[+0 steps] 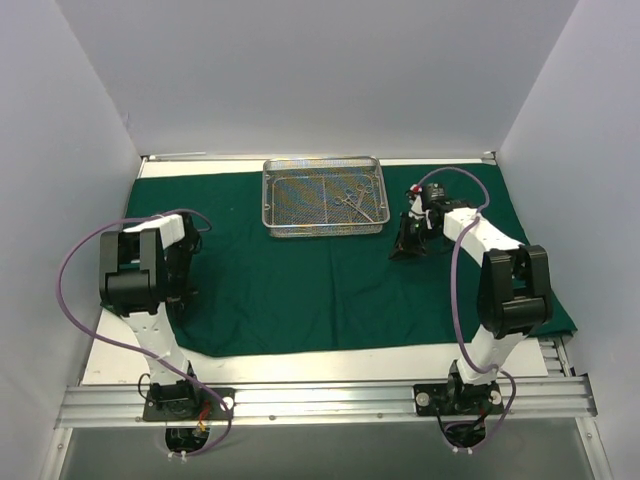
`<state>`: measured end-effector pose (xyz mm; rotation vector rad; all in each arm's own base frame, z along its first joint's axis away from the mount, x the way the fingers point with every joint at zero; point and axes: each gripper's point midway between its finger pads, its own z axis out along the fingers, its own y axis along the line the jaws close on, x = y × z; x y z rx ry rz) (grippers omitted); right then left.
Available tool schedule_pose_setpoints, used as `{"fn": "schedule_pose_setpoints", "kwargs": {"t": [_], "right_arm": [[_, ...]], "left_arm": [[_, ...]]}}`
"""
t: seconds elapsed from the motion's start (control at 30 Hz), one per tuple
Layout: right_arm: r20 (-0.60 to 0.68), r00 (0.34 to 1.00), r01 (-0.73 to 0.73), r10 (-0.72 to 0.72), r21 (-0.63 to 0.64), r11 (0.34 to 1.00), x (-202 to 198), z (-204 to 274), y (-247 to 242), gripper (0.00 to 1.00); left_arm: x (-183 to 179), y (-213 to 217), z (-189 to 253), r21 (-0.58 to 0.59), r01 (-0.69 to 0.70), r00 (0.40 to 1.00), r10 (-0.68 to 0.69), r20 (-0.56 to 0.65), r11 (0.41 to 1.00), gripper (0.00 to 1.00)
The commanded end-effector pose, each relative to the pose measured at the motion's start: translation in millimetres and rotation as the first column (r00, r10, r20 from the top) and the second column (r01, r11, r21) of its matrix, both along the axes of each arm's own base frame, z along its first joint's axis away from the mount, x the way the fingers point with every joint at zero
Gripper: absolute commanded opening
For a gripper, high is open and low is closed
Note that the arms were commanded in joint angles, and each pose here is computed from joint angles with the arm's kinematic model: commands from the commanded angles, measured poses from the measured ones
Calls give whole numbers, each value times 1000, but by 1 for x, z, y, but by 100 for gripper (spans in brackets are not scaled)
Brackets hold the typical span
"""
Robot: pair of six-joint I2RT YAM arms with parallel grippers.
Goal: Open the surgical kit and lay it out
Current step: Smooth out the surgical kit at the center of the board.
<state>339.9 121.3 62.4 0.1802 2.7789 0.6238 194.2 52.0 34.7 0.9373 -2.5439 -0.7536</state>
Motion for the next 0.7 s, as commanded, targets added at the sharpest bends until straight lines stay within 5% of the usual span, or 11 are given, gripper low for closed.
{"fn": "schedule_pose_setpoints", "kwargs": {"t": [0.0,0.4,0.67], "right_arm": [[31,999,-16,15,30,999,-6,14,7,0],[27,999,-36,35,31,999,-9,12,11,0],[35,999,-38,37,33,999,-6,17,12,0]], "left_arm": [[-15,7,14,53,31,993,-24,-120,998,2],[19,-16,31,-2,108,994,-108,-3,994,2],[0,-9,0,9,139,983,-137,-125,990,2]]}}
